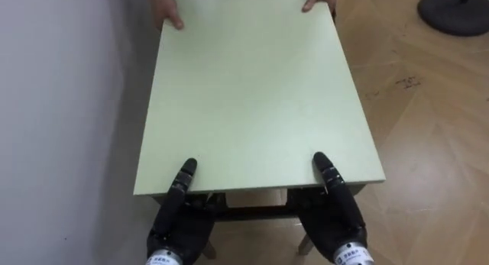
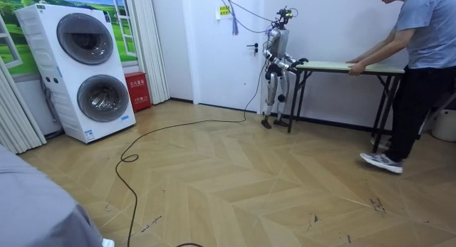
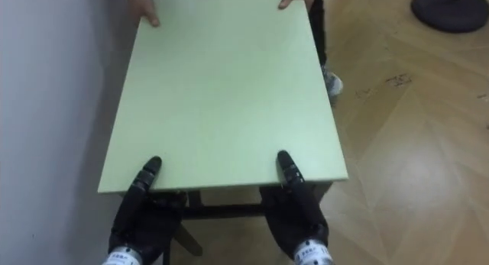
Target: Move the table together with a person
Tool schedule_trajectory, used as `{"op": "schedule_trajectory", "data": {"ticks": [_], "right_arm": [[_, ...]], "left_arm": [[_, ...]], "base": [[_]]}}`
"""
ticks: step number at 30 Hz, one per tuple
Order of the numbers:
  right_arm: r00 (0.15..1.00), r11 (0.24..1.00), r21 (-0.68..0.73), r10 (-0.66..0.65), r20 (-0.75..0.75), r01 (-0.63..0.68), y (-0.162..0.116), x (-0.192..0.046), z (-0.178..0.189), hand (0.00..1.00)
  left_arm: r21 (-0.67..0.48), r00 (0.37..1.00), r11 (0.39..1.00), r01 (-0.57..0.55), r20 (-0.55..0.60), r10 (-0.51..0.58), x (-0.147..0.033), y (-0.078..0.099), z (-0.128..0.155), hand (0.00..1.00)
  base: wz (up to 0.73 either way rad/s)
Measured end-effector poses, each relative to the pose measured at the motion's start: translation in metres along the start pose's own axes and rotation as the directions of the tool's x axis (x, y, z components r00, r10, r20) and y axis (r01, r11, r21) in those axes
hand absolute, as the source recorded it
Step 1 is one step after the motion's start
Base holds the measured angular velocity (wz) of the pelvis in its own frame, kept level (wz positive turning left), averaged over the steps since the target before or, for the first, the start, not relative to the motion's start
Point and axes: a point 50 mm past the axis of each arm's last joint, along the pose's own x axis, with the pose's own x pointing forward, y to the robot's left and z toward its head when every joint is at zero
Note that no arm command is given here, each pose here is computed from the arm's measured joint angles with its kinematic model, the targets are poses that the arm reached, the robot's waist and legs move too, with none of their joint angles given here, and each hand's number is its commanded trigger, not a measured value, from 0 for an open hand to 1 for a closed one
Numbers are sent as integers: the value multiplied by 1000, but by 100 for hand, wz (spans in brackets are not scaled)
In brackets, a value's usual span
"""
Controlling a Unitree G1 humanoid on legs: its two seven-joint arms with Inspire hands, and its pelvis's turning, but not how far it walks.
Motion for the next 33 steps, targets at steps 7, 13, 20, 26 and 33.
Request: {"op": "schedule_trajectory", "data": {"ticks": [7, 13, 20, 26, 33], "right_arm": [[1000, 1000, 5, -25, -4, 25, -3, -1, -1, 100], [999, 999, 9, -54, -1, 54, -9, -5, -2, 100], [996, 996, 5, -89, -1, 89, -12, -6, 0, 100], [994, 994, 13, -108, 0, 108, -14, -6, 0, 100], [987, 987, 4, -160, -15, 160, -26, -9, -1, 100]], "left_arm": [[-2, 1000, 1000, -18, -2, 18, 0, 2, -1, 100], [9, 999, 999, -44, -24, 44, 1, 5, -3, 100], [28, 998, 998, -52, -32, 53, 0, 6, -3, 100], [48, 997, 997, -61, -37, 63, 0, 7, -5, 100], [68, 993, 992, -105, -48, 108, 0, 21, -10, 100]], "base": [[11], [47], [-1], [-1], [-1]]}}
